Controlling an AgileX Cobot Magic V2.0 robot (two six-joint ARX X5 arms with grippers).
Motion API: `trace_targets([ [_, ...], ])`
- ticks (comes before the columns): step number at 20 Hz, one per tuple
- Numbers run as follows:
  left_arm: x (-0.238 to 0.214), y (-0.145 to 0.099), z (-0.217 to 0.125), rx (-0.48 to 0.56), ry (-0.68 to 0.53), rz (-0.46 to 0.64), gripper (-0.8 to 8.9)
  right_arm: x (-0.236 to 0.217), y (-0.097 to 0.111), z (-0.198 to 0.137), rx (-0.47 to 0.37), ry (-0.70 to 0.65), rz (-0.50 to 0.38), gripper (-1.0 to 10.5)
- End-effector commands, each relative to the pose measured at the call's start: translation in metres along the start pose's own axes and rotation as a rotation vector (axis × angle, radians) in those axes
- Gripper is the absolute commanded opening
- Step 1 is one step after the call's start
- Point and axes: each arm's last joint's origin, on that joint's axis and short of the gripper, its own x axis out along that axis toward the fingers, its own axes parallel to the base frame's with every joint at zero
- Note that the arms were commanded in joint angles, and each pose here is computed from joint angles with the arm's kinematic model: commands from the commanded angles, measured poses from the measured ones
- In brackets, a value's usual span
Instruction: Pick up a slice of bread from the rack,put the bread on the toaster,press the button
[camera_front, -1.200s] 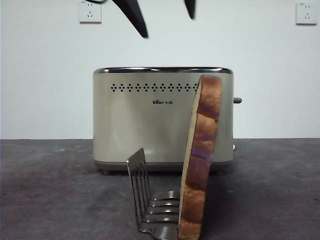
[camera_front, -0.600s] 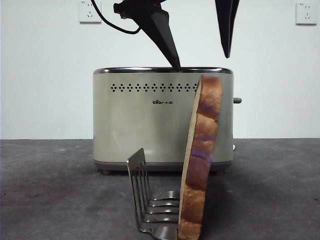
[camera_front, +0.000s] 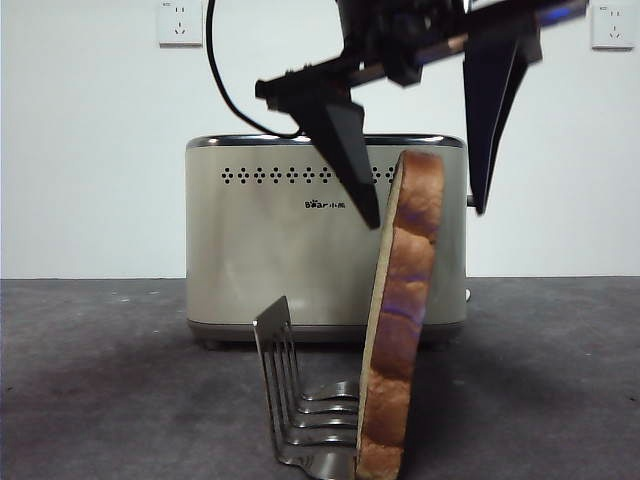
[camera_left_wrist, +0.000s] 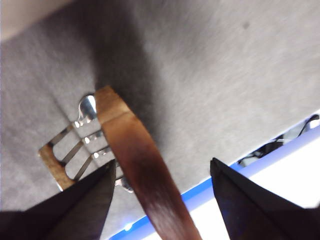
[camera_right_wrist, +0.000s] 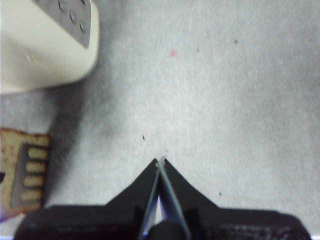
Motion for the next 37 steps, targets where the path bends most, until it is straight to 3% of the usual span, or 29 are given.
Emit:
trace_targets([
  [1, 0.002, 0.002, 0.0, -0.017, 0.017, 0.015, 2.31, -0.001, 0.0, 0.0, -0.022, 0.006, -0.006, 0.0],
  [3, 0.002, 0.002, 0.0, -0.017, 0.019, 0.015, 0.74, -0.001, 0.0, 0.0, -0.032, 0.005, -0.006, 0.0],
  [4, 0.002, 0.003, -0.001, -0.017, 0.022, 0.017, 0.56, -0.001, 0.0, 0.0, -0.037, 0.005, -0.005, 0.0],
  [13, -0.004, 0.007, -0.006, -0.004, 0.042, 0.063, 0.56, -0.001, 0.0, 0.0, -0.039, 0.005, -0.005, 0.0],
  [19, -0.037, 0.015, -0.014, 0.053, -0.044, 0.049, 0.56, -0.001, 0.0, 0.0, -0.039, 0.005, -0.005, 0.0],
  [23, -0.072, 0.022, -0.026, 0.163, -0.127, 0.009, 0.56, -0.001, 0.0, 0.0, -0.039, 0.005, -0.005, 0.0],
  [26, -0.103, 0.032, -0.039, 0.359, -0.208, -0.011, 0.56, -0.001, 0.0, 0.0, -0.039, 0.005, -0.005, 0.0],
  [33, -0.168, 0.056, -0.079, 1.127, -0.42, 0.078, 0.57, 0.004, 0.0, 0.003, -0.034, 0.03, -0.009, 0.0],
  [36, -0.182, 0.061, -0.085, 1.277, -0.509, 0.159, 0.57, 0.008, -0.001, 0.005, -0.03, 0.047, -0.011, 0.0],
  [37, -0.185, 0.062, -0.084, 1.319, -0.534, 0.237, 0.55, 0.009, -0.001, 0.006, -0.028, 0.054, -0.012, 0.0],
])
